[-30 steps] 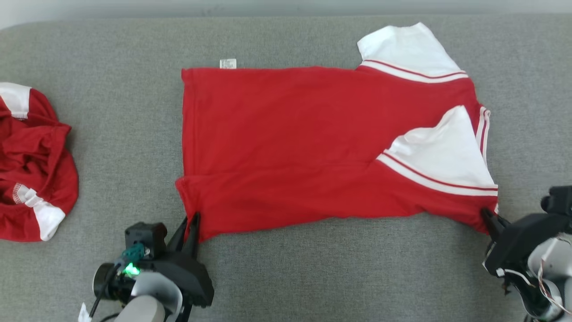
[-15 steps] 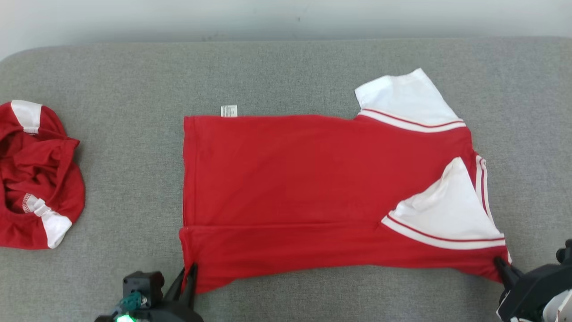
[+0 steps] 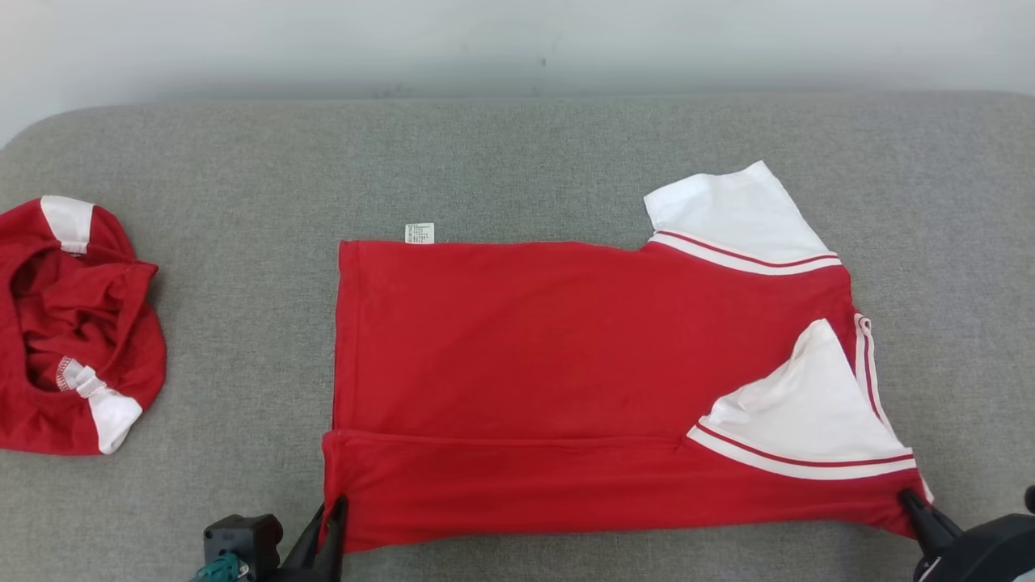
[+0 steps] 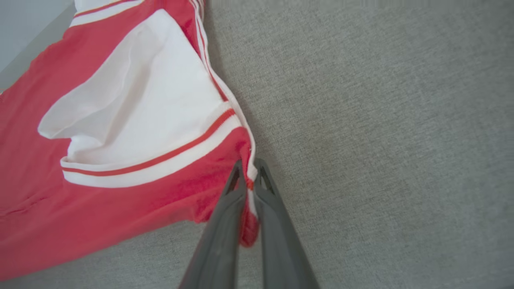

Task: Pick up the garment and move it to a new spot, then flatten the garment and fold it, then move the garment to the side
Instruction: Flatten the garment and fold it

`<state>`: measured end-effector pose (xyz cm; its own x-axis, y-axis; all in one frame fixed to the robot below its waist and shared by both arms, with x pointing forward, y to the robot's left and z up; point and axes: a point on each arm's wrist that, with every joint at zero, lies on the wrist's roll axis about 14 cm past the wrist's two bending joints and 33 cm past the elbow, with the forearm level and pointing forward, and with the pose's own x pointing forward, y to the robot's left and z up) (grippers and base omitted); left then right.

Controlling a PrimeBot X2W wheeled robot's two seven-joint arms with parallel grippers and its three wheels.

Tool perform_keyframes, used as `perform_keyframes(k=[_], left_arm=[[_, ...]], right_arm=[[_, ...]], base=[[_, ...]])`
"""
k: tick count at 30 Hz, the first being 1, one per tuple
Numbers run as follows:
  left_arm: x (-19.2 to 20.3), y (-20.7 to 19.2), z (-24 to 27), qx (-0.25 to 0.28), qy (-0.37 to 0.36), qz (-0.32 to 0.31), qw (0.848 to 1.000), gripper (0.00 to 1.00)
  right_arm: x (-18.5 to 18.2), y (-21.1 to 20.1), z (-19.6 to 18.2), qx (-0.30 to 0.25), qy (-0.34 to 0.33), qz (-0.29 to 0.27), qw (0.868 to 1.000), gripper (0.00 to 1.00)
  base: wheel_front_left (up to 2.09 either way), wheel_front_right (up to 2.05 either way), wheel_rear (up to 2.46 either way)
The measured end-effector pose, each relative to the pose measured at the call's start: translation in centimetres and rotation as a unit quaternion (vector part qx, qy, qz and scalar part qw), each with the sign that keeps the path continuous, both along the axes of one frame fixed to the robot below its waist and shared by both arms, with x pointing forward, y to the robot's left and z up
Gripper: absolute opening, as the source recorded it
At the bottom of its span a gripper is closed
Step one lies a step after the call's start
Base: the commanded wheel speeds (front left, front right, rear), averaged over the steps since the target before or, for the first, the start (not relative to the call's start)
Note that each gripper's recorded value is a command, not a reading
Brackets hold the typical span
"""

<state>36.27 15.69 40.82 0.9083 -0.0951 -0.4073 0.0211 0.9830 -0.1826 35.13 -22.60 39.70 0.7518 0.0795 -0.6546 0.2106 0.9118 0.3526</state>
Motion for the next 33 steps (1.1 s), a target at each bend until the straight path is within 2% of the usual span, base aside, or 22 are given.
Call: perform_keyframes(k=[6,7,8,9,15,20,25,33], left_arm=[[-0.3,-0.2,0.3,0.000,0.001,-0.004,1.000,0.00],[-0.3,-0.3,0.2,0.000,0.002,-0.005,1.000,0.18],[-0.3,-0.4,0.1,0.000,0.003,-0.006,1.000,0.43],[-0.4,-0.4,0.0,0.001,0.005,-0.006,1.000,1.00],[-0.5,0.2,-0.6,0.009,0.013,0.005,1.000,1.00],[0.8,1.7,0.9,0.016,-0.005,0.019,1.000,1.00],[4.8,2.7,3.9,0.036,-0.038,0.002,0.999,1.00],[11.9,1.6,5.3,0.038,-0.021,-0.044,0.998,1.00]], right_arm=[[-1.2,-0.5,0.0,-0.002,0.008,-0.004,1.000,0.00],[-1.4,-0.5,-0.2,-0.002,0.014,-0.004,1.000,0.07],[-1.6,-0.5,-0.5,-0.004,0.019,-0.004,1.000,0.98],[-1.8,-0.5,-0.8,-0.003,0.024,-0.005,1.000,1.00],[-1.2,-0.7,-0.9,-0.016,0.021,-0.004,1.000,1.00],[2.2,-0.1,2.1,-0.038,-0.027,0.015,0.999,1.00],[7.2,0.6,6.2,-0.074,-0.067,0.064,0.993,1.00],[15.4,2.6,9.1,-0.101,-0.073,0.133,0.983,1.00]], base=[[0.00,0.00,0.00],[0.00,0.00,0.00],[0.00,0.00,0.00],[0.00,0.00,0.00],[0.00,0.00,0.00],[0.00,0.00,0.00],[0.00,0.00,0.00],[0.00,0.00,0.00]])
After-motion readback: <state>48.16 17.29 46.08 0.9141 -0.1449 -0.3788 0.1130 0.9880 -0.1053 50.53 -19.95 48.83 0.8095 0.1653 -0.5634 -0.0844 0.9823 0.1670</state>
